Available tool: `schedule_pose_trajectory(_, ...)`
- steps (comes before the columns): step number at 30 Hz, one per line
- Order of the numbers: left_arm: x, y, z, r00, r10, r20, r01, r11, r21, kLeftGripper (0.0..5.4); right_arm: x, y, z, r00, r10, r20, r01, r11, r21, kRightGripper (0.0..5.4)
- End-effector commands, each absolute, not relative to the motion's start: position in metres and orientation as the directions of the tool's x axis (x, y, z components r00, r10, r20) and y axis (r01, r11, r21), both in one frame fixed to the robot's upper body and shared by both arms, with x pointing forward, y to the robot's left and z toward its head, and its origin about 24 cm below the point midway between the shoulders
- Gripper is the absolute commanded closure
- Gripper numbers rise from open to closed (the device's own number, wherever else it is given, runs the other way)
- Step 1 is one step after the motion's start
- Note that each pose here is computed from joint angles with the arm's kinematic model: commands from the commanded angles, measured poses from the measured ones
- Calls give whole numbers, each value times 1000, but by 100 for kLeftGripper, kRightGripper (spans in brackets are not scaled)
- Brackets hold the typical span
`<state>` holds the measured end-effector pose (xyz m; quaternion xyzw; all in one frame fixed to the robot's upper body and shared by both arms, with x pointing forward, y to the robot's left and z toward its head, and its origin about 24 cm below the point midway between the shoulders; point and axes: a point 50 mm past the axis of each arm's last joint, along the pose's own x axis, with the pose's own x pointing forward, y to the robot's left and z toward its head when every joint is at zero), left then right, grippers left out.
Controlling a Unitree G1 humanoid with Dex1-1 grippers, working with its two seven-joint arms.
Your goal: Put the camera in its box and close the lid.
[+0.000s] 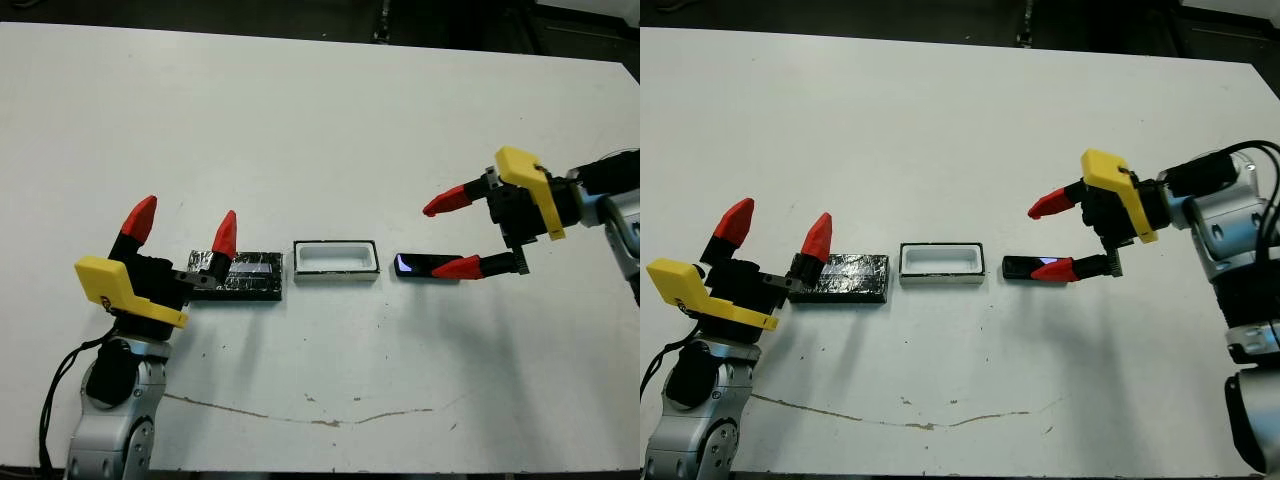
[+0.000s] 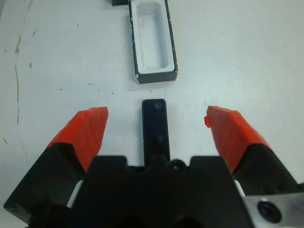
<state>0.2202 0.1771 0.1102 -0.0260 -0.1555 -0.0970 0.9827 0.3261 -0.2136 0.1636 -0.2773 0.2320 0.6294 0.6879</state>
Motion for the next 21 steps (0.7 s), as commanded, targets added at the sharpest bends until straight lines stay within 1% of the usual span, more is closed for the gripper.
schedule_pose_trajectory(1,218,178,106,941,-176,289,190,981,-23,0,328,-215,163,112,712,-693,-993,67,-92,1)
schedule_pose_trajectory(7,217,178,105,941,-175,288,188,982,-19,0,329,-216,152,132,708,-694,-991,96,-91,1)
schedule_pose_trajectory(11,217,178,105,940,-183,288,195,981,-16,0,325,-214,143,182,712,-678,-983,155,-102,1)
schedule_pose_trajectory(15,217,177,105,941,-186,283,199,980,-15,0,320,-211,137,196,705,-681,-980,154,-123,43)
schedule_pose_trajectory(18,217,177,104,943,-187,276,202,979,-25,0,317,-210,133,190,695,-693,-982,152,-116,80)
schedule_pose_trajectory(21,217,176,104,942,-190,276,207,978,-31,0,315,-208,130,179,690,-702,-984,135,-119,62)
